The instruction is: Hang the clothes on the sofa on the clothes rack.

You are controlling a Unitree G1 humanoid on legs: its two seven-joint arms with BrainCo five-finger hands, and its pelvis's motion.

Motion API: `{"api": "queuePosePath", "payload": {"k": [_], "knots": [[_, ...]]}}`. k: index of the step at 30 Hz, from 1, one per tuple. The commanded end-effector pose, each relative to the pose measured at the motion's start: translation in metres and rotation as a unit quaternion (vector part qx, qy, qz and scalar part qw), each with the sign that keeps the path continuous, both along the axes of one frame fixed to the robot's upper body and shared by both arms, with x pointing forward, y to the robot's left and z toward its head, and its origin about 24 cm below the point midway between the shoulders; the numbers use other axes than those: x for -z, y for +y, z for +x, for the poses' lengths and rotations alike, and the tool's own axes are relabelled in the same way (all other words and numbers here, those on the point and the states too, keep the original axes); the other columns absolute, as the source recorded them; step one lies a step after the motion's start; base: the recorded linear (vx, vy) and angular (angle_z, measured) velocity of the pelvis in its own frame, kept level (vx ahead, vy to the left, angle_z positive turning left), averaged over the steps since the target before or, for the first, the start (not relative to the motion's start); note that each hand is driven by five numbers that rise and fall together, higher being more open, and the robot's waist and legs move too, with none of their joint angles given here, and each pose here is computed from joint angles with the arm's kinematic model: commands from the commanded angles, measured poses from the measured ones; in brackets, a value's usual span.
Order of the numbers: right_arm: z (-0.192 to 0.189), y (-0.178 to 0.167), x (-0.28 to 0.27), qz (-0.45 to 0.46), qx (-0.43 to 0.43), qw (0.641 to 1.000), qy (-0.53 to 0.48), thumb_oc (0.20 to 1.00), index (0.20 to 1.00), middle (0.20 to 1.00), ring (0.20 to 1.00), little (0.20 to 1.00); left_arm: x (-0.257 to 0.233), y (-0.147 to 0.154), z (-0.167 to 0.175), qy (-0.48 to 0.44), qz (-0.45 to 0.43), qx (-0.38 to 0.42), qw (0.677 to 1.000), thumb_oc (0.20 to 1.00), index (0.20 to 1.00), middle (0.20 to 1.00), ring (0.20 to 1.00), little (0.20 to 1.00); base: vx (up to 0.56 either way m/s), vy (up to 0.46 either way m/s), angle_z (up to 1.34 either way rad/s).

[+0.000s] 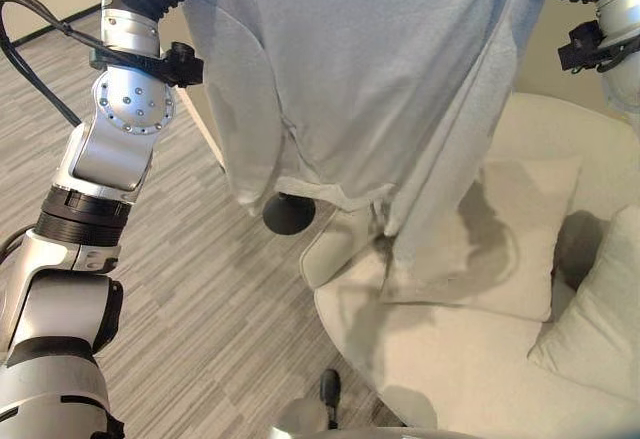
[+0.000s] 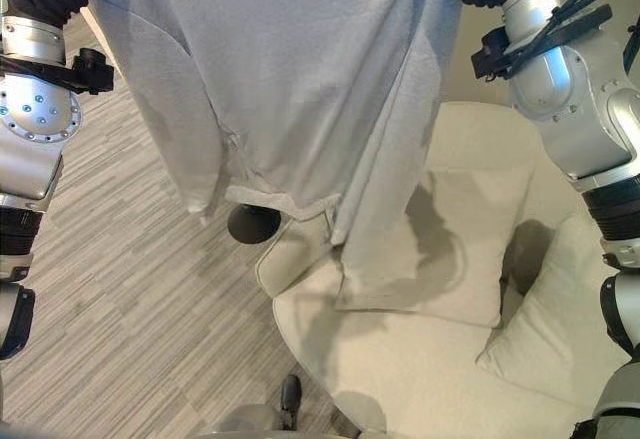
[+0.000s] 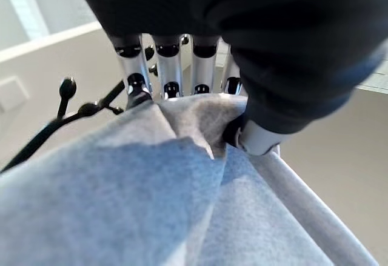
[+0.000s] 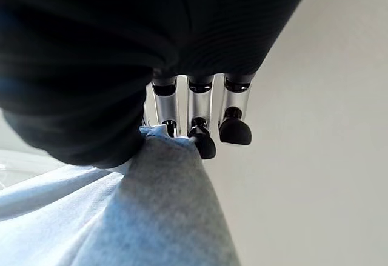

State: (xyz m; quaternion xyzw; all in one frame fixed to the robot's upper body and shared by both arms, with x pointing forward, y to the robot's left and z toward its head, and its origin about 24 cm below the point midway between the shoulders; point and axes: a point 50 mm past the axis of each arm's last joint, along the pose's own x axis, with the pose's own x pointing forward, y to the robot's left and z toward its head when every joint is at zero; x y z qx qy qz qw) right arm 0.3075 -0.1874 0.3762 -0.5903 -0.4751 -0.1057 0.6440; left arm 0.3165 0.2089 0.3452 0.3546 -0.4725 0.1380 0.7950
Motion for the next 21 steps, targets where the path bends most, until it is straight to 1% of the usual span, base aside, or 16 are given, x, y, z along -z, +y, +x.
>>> {"api": "queuePosePath", "payload": {"k": [1, 4, 6, 9, 14, 18, 20, 21], "knots": [[-0.011, 0.004, -0.029, 0.019, -0.004, 0.998, -0.065, 0.200, 0.200, 0.200, 0.200, 0.200, -0.019, -0.002, -0.001, -0.040, -0.017, -0.008, 0.999, 0.200, 0.200, 0.200, 0.200, 0.200, 0.04, -0.075, -0.26], [-0.018, -0.001, -0.035, 0.016, 0.002, 0.997, -0.076, 0.200, 0.200, 0.200, 0.200, 0.200, -0.019, -0.014, 0.001, -0.042, -0.012, 0.011, 0.999, 0.200, 0.200, 0.200, 0.200, 0.200, 0.05, -0.100, 0.14], [-0.019, -0.002, -0.035, 0.011, 0.004, 0.997, -0.077, 0.200, 0.200, 0.200, 0.200, 0.200, -0.018, -0.017, 0.003, -0.038, -0.009, 0.015, 0.999, 0.200, 0.200, 0.200, 0.200, 0.200, 0.00, -0.089, 0.79], [-0.022, -0.008, -0.030, 0.017, 0.002, 0.997, -0.071, 0.200, 0.200, 0.200, 0.200, 0.200, -0.012, -0.014, 0.003, -0.029, -0.019, 0.021, 0.999, 0.200, 0.200, 0.200, 0.200, 0.200, -0.02, -0.209, 0.99], [-0.022, -0.023, -0.021, 0.027, 0.011, 0.998, -0.050, 0.200, 0.200, 0.200, 0.200, 0.200, -0.001, -0.011, 0.007, -0.004, -0.019, 0.023, 1.000, 0.200, 0.200, 0.200, 0.200, 0.200, 0.00, -0.130, 0.41], [-0.025, -0.039, -0.017, 0.044, 0.027, 0.997, -0.050, 0.200, 0.200, 0.200, 0.200, 0.200, -0.001, -0.019, 0.007, -0.003, -0.015, 0.042, 0.999, 0.200, 0.200, 0.200, 0.200, 0.200, -0.10, 0.033, 0.45], [-0.025, -0.040, -0.016, 0.046, 0.028, 0.997, -0.053, 0.200, 0.200, 0.200, 0.200, 0.200, -0.002, -0.020, 0.007, -0.004, -0.016, 0.046, 0.999, 0.200, 0.200, 0.200, 0.200, 0.200, -0.08, 0.142, 0.24], [-0.025, -0.044, -0.013, 0.048, 0.034, 0.997, -0.048, 0.200, 0.200, 0.200, 0.200, 0.200, -0.006, -0.017, 0.007, -0.009, -0.014, 0.037, 0.999, 0.200, 0.200, 0.200, 0.200, 0.200, -0.06, 0.149, 0.11]]}}
